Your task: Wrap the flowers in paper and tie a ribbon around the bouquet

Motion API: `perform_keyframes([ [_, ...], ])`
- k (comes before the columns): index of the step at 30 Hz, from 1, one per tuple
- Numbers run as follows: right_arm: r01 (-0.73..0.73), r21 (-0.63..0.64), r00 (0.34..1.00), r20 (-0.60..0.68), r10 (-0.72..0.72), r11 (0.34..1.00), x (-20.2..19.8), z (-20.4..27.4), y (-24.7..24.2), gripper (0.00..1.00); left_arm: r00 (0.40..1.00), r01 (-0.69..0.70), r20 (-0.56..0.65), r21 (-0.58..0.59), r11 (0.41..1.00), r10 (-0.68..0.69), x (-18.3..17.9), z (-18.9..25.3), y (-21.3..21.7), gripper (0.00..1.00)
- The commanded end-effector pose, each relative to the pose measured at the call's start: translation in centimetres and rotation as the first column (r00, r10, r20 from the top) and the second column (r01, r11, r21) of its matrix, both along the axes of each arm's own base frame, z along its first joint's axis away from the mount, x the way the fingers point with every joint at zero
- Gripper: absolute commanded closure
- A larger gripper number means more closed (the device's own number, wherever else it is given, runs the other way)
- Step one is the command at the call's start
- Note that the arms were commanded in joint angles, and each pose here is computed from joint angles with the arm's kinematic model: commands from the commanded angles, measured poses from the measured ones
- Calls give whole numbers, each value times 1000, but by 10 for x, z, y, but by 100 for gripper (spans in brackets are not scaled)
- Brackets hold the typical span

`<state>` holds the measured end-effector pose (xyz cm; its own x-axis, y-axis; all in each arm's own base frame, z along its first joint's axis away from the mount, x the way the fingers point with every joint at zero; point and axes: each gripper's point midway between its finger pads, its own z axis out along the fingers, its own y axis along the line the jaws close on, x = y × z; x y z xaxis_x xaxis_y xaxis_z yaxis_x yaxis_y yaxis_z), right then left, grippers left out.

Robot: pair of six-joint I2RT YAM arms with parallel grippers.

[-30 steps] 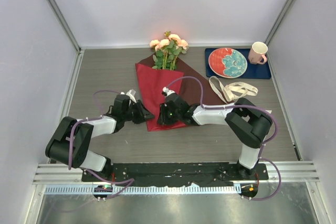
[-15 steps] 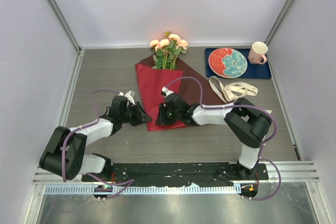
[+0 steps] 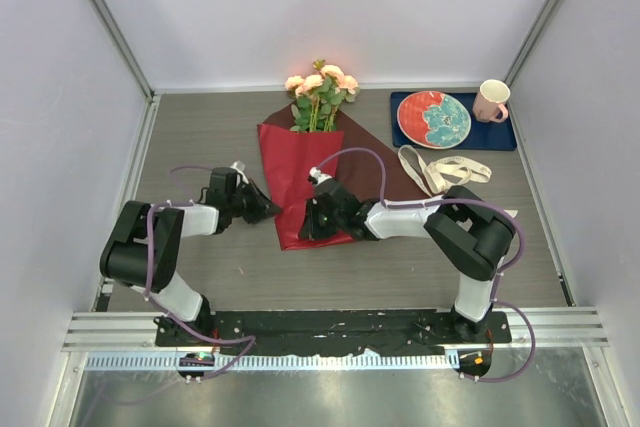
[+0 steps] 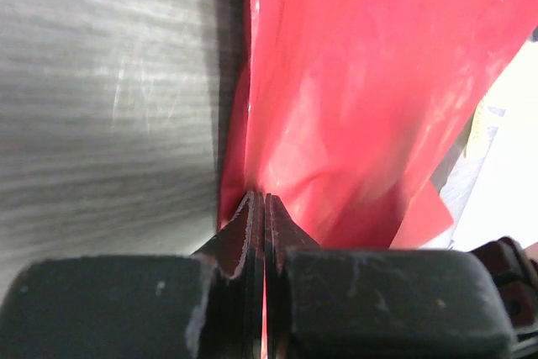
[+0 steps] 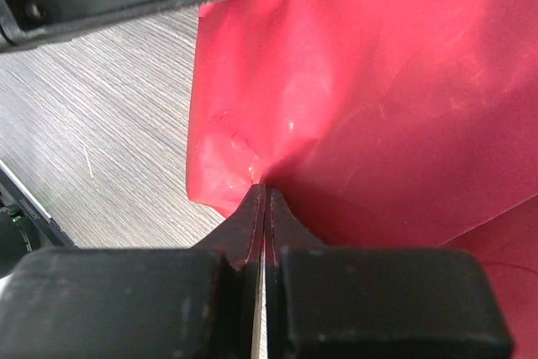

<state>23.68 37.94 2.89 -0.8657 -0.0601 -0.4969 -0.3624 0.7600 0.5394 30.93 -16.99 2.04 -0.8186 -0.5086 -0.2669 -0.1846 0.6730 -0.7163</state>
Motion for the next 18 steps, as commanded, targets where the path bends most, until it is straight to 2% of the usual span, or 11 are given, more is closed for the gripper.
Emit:
perform_keyframes([
  [1, 10, 4, 1000, 24, -10, 1000, 7, 2, 6, 100, 995, -84, 51, -8, 996, 84, 35, 7, 9, 100],
  [9, 8, -41, 1000, 6, -8, 999, 4, -12, 0, 100, 970, -240, -41, 20, 971, 240, 68, -18, 41, 100],
  [18, 0, -59, 1000, -13, -1, 998, 5, -19, -2, 100, 930, -356, -98, -1, 934, 354, 129, -36, 58, 100],
])
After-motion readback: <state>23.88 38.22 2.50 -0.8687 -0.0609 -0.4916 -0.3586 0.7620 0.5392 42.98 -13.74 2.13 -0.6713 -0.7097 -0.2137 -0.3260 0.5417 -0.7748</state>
